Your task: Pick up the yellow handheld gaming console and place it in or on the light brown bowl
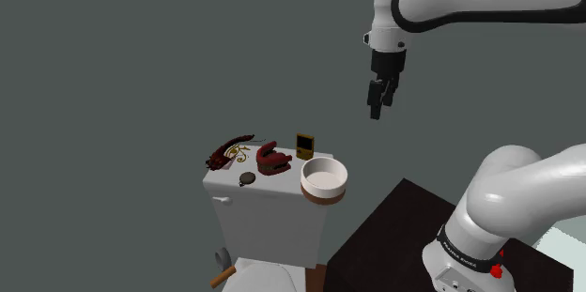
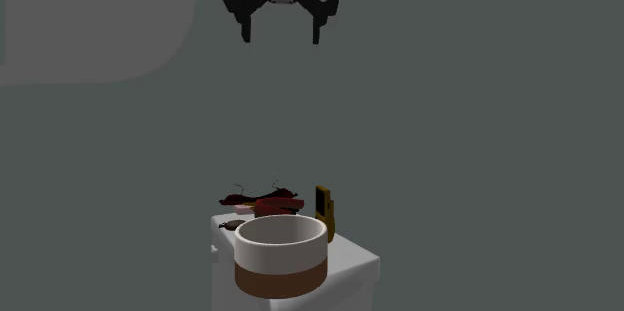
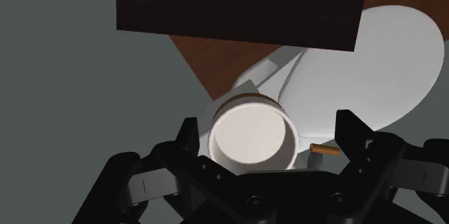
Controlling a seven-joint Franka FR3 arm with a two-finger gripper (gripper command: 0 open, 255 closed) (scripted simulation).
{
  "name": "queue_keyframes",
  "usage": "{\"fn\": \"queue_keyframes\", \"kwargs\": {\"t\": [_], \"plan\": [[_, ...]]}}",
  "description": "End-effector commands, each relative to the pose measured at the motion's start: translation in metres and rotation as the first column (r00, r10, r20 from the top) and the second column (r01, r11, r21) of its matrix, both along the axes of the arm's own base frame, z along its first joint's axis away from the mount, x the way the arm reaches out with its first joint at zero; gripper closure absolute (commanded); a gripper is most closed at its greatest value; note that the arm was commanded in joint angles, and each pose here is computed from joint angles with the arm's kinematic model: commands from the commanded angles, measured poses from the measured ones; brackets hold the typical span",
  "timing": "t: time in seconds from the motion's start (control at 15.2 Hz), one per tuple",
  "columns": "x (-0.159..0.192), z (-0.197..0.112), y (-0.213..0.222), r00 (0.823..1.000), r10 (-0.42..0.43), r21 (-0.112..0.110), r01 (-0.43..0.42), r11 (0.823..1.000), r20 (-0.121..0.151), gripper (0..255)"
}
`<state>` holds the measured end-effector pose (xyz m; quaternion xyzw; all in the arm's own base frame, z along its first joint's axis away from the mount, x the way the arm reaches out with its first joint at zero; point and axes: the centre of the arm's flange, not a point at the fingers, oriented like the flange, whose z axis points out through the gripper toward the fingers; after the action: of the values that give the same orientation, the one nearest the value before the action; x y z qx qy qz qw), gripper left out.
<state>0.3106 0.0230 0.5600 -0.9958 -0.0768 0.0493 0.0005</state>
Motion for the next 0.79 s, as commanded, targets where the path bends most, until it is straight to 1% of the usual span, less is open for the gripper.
{"fn": "queue_keyframes", "kwargs": {"t": [0.0, 0.73], "plan": [[0.000, 0.000, 0.000, 1.000, 0.000, 0.000, 0.000, 1.000, 0.000, 0], [0.119, -0.092, -0.010, 0.999, -0.011, -0.031, 0.010, 0.999, -0.046, 0]]}}
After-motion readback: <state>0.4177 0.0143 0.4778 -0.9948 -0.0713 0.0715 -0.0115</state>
